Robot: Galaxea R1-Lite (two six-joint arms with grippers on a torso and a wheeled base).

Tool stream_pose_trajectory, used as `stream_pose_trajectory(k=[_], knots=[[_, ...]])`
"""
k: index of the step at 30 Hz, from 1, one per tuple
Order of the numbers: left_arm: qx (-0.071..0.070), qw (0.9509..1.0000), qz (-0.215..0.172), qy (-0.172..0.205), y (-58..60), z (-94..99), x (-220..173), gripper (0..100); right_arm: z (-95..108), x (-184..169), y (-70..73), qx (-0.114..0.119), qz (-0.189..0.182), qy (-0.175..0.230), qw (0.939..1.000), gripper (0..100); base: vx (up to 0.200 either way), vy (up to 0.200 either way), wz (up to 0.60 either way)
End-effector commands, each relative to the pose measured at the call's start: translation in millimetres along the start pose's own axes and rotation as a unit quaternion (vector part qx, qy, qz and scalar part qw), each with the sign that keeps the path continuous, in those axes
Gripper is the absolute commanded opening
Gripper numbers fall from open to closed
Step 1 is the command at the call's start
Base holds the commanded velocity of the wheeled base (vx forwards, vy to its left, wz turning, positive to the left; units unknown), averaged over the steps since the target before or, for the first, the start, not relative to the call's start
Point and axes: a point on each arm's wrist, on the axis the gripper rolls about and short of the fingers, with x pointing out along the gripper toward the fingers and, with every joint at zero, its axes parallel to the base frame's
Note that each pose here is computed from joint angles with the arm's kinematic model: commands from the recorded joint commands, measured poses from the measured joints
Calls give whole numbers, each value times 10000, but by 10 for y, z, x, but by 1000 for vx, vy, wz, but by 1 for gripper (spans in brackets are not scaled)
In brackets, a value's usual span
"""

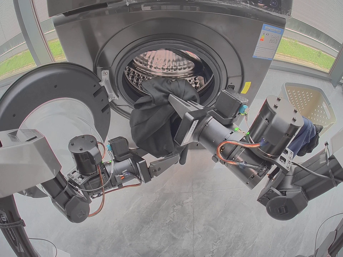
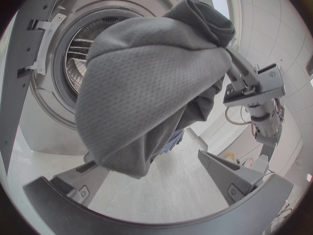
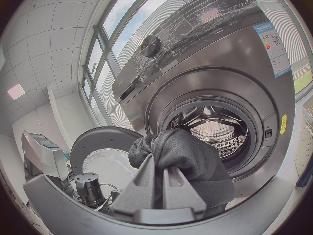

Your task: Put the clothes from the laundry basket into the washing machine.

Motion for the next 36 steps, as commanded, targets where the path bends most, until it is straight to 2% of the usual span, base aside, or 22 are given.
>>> stream_pose_trajectory(k=[1, 2, 3, 4, 5, 10, 13, 18, 23, 30, 36], knots=[[-21, 9999, -129, -74, -76, 13, 10, 100, -18, 4, -1, -2, -3, 15, 10000, 0, 0, 0, 0], [-21, 9999, -129, -74, -76, 13, 10, 100, -18, 4, -1, -2, -3, 15, 10000, 0, 0, 0, 0], [-21, 9997, -222, -129, -145, 22, -8, 100, -17, 7, -17, -10, -34, 17, 10000, 0, 0, 0, 0], [-21, 9997, -222, -129, -145, 22, -8, 100, -17, 7, -17, -10, -34, 17, 10000, 0, 0, 0, 0], [-3, 9994, -296, -199, -209, 50, -51, 100, -18, 12, -44, -21, -62, 11, 10000, 0, 0, 0, 0], [45, 9987, -418, -290, -352, 143, -175, 100, -43, 22, -70, -27, -118, 31, 9999, 0, 0, 0, 0], [26, 9983, -501, -312, -443, 177, -250, 100, -41, 25, -81, -40, -134, 35, 9999, 0, 0, 0, 0], [-11, 9979, -543, -354, -519, 224, -364, 100, -55, 31, -111, -46, -180, 42, 9998, 0, 0, 0, 0], [-83, 9985, -453, -281, -463, 180, -351, 100, -51, 29, -105, -52, -180, 42, 9998, 0, 0, 0, 0], [-193, 9996, -224, -39, -322, -10, -233, 100, -47, 26, -94, -46, -165, 37, 9998, 0, 0, 0, 0], [-193, 9997, -30, -110, -213, -24, -147, 100, -50, 22, -67, -49, -127, 38, 9999, 0, 0, 0, 0]])
